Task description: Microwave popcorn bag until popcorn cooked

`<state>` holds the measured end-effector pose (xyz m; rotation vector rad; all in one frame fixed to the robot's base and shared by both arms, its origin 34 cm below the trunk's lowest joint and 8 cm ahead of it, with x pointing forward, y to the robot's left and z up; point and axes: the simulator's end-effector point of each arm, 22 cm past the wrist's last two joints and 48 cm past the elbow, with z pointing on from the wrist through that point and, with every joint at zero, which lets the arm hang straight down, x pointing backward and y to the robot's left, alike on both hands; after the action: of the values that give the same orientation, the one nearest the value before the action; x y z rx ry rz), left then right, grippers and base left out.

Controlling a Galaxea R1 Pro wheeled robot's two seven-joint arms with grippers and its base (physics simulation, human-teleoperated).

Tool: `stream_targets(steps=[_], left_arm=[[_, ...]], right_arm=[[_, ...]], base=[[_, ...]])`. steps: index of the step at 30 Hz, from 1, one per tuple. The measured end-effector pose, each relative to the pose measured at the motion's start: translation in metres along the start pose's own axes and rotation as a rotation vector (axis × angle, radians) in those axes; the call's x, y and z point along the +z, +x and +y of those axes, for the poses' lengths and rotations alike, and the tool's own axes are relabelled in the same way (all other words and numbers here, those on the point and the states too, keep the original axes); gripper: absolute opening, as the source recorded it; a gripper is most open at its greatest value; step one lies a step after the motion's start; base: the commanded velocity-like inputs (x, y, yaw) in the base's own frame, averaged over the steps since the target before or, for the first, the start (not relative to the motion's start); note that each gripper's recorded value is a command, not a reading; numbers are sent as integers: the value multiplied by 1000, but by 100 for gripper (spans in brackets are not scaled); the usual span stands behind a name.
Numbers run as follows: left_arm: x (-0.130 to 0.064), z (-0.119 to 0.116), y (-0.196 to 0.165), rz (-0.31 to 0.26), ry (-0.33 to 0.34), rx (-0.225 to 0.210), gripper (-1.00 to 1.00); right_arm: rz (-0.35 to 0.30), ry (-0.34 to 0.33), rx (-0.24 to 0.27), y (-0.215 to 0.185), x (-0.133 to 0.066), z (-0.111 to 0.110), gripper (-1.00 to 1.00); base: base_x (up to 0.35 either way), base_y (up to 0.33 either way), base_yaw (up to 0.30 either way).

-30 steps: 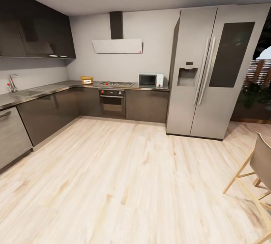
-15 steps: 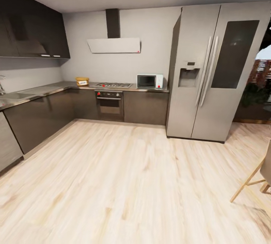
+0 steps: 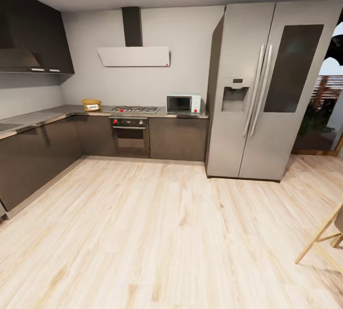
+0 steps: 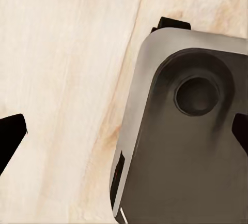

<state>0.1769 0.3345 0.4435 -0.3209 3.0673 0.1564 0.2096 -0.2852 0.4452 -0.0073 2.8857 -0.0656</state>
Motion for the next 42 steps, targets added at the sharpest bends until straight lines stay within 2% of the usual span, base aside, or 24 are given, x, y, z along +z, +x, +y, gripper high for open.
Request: stream_targets(steps=[8, 19, 42], left_arm=[[0, 0, 0, 0, 0, 0, 100], [0, 0, 0, 0, 0, 0, 100], [0, 0, 0, 1, 0, 0, 100]], right_arm=[[0, 0, 0, 0, 0, 0, 100], [0, 0, 0, 0, 0, 0, 100], [0, 0, 0, 0, 0, 0, 100]], base=[[311, 146, -13], [308, 150, -181], [308, 151, -99]])
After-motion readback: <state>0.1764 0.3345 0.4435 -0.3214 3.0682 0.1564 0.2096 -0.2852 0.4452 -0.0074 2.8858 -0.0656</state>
